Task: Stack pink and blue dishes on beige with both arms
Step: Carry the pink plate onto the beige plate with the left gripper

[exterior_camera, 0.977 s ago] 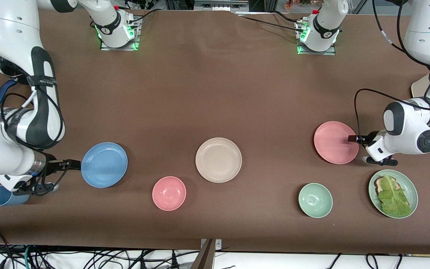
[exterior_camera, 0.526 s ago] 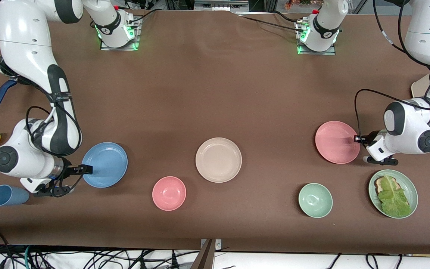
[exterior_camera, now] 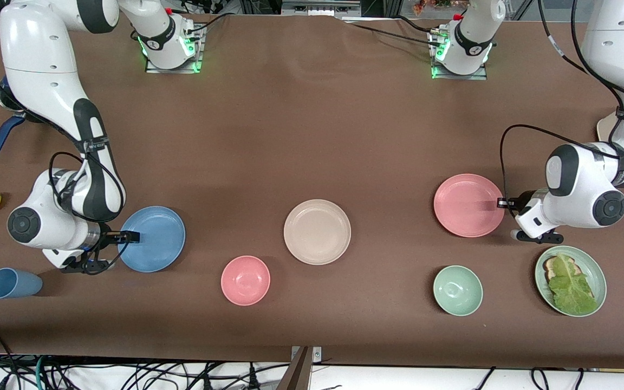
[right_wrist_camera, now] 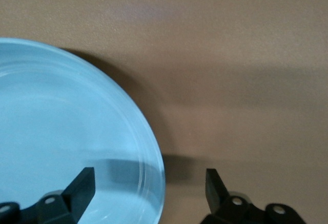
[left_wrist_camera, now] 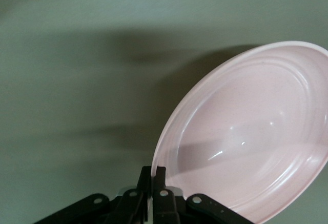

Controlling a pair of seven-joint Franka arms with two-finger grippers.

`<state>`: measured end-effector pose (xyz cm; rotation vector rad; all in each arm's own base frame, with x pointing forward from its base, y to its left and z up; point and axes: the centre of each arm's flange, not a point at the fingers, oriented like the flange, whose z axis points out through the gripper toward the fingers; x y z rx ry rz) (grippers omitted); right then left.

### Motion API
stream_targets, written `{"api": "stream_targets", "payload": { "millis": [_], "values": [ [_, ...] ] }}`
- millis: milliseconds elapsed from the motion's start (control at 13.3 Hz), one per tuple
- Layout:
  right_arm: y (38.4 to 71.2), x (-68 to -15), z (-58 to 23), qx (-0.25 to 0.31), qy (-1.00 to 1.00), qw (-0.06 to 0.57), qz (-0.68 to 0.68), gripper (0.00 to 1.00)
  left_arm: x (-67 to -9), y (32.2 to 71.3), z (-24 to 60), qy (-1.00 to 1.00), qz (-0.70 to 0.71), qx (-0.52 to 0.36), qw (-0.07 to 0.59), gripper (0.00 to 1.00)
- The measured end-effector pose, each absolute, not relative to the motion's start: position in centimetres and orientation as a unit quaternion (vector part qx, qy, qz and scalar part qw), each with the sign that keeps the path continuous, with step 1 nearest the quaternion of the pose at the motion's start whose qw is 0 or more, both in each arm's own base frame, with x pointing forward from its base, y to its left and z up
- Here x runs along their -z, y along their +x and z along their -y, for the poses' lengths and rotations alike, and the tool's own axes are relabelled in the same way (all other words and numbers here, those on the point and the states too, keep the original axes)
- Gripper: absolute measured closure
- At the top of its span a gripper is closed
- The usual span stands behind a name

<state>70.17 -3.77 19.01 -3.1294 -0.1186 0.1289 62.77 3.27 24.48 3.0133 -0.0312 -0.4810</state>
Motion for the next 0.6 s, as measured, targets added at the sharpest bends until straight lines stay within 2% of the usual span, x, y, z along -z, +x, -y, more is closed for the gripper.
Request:
{"api": "stream_targets", "payload": {
  "millis": [150, 226, 301, 376, 451, 602],
  "values": [
    [69.7, -19.3, 4.1, -0.043, -0.998, 0.004, 0.040, 0.11, -28.4, 63.9, 0.7, 0.984, -0.006, 0.165, 0.064, 0.95],
    [69.6, -19.4, 4.3, -0.044, -0.998, 0.005, 0.042, 0.11, -30.1, 64.2, 3.3, 0.983, -0.007, 0.167, 0.073, 0.95],
    [69.5, -19.5, 4.6, -0.045, -0.998, 0.005, 0.041, 0.22, -31.7, 64.3, 6.3, 0.983, -0.012, 0.164, 0.078, 0.95],
    [69.3, -19.5, 4.8, -0.045, -0.998, 0.005, 0.040, 0.27, -32.7, 64.1, 9.7, 0.983, -0.014, 0.163, 0.083, 0.95],
    [69.2, -19.5, 5.0, -0.046, -0.998, 0.006, 0.039, 0.27, -33.1, 63.5, 13.5, 0.982, -0.005, 0.165, 0.087, 0.95],
    [69.0, -19.3, 5.1, -0.049, -0.998, 0.006, 0.038, 0.46, -32.4, 62.5, 20.9, 0.984, 0.012, 0.149, 0.091, 0.95]
  ]
}}
